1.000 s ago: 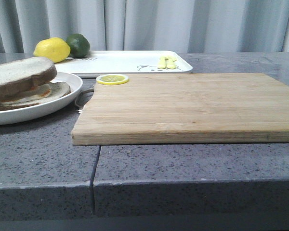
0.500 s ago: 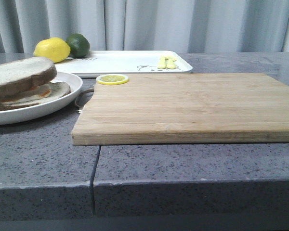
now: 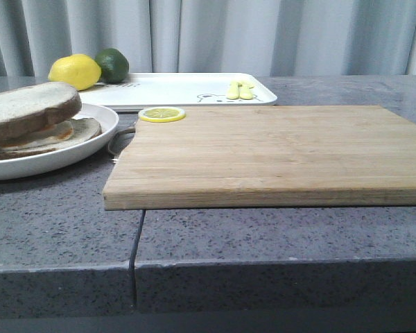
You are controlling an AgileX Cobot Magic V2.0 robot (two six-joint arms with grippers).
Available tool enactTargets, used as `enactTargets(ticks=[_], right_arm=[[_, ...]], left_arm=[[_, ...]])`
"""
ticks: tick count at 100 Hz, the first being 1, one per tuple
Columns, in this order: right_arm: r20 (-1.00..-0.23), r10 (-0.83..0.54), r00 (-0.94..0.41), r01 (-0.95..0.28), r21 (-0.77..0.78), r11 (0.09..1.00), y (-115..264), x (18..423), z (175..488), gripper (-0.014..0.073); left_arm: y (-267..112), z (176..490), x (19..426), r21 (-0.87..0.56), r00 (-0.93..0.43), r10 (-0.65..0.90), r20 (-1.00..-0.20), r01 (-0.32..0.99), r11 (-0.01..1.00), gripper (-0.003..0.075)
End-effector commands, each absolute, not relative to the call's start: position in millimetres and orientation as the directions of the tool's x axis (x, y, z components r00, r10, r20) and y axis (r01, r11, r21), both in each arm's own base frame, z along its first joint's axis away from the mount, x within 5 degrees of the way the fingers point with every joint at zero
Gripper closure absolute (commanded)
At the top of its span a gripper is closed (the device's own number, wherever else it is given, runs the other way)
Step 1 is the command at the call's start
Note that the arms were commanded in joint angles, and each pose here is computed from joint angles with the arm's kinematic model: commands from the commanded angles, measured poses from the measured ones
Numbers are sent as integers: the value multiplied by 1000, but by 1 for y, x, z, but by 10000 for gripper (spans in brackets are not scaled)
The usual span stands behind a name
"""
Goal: Place bread and move sandwich to tray
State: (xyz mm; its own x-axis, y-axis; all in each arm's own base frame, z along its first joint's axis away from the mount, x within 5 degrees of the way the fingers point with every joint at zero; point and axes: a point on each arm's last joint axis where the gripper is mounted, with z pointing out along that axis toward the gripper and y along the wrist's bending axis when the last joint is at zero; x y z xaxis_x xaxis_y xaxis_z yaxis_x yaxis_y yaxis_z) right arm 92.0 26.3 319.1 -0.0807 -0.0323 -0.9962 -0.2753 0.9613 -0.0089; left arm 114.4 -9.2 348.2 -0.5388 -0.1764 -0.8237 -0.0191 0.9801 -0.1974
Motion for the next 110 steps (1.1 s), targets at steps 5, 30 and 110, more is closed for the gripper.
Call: enactTargets(ticks=[5,30,110], right_arm=[[-1000,-19,21,-269,-24,963,26,91,335,173],[-1000,-19,21,-269,-24,963,26,91,335,173],[-1000,-19,20,-269,-24,963,26,91,335,173]], left_arm=[[-9,363,122,-220,-463,-202,-863,-15,975,210],[-9,348,148,-338,-546,-350,-761,-127,932,293],[-10,309,207,-316,-648,-359,-671,-188,930,299]])
